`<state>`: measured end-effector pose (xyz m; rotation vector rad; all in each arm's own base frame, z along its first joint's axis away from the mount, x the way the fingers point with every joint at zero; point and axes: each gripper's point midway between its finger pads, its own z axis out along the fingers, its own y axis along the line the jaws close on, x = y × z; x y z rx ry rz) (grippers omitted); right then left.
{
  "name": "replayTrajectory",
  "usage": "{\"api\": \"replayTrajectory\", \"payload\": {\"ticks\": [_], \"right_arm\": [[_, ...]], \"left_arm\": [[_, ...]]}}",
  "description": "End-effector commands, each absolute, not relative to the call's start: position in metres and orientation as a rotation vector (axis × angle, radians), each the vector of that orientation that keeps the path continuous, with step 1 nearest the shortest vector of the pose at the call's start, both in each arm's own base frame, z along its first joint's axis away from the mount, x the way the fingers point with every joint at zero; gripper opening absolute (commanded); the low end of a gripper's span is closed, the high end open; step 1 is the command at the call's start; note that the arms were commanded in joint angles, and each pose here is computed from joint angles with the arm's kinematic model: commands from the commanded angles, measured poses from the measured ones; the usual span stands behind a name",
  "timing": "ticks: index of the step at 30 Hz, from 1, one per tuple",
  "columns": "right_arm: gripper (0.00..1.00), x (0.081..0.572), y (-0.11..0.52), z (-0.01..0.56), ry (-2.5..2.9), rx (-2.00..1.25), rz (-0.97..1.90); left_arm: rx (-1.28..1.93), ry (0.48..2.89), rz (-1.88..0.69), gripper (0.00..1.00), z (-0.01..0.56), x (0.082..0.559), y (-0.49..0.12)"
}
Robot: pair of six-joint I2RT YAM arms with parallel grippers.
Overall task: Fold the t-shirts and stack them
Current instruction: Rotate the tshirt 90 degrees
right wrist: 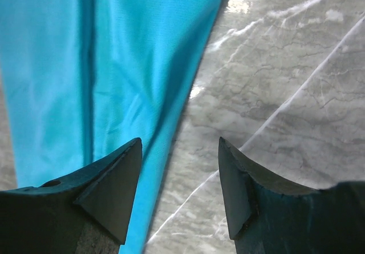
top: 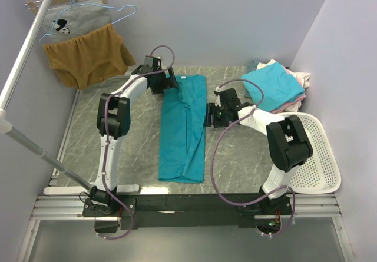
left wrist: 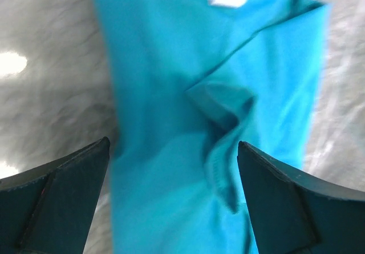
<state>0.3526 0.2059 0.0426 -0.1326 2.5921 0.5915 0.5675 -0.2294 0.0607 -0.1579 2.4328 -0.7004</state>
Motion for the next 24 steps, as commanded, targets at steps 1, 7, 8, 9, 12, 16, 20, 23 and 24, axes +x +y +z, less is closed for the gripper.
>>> {"api": "replayTrajectory", "payload": {"ticks": [1, 7, 8, 9, 12, 16, 20, 23, 24], "right_arm": [[0.63, 0.350, 0.205, 0.067, 2.523, -0.129, 0.632], [0.63, 0.344, 0.202, 0.069, 2.511, -0.128, 0.634], [0.63, 0.343, 0.203, 0.071, 2.508, -0.129, 0.636], [0.63, 0.342, 0.202, 0.070, 2.511, -0.127, 0.636], [0.63, 0.343, 0.203, 0.071, 2.502, -0.128, 0.643], [0.63, 0.343, 0.203, 0.070, 2.508, -0.134, 0.643], [0.63, 0.342, 0.204, 0.066, 2.518, -0.134, 0.647], [0.63, 0.341, 0.204, 0.061, 2.528, -0.131, 0.647], [0.63, 0.340, 0.204, 0.060, 2.531, -0.132, 0.647]], "left_arm": [[-0.180, 2.531, -0.520, 1.00, 0.055, 0.540, -0.199], [-0.121, 2.363, -0.649, 0.99, 0.110, 0.534, -0.209], [-0.088, 2.348, -0.717, 0.99, 0.121, 0.533, -0.219], [-0.062, 2.309, -0.757, 0.99, 0.138, 0.541, -0.226], [0.008, 2.276, -0.900, 0.99, 0.158, 0.547, -0.249], [0.068, 2.261, -1.035, 0.99, 0.161, 0.550, -0.278], [0.122, 2.193, -1.213, 0.99, 0.158, 0.550, -0.308], [0.132, 2.135, -1.325, 0.99, 0.160, 0.554, -0.329], [0.146, 2.140, -1.337, 0.99, 0.158, 0.551, -0.339]]}}
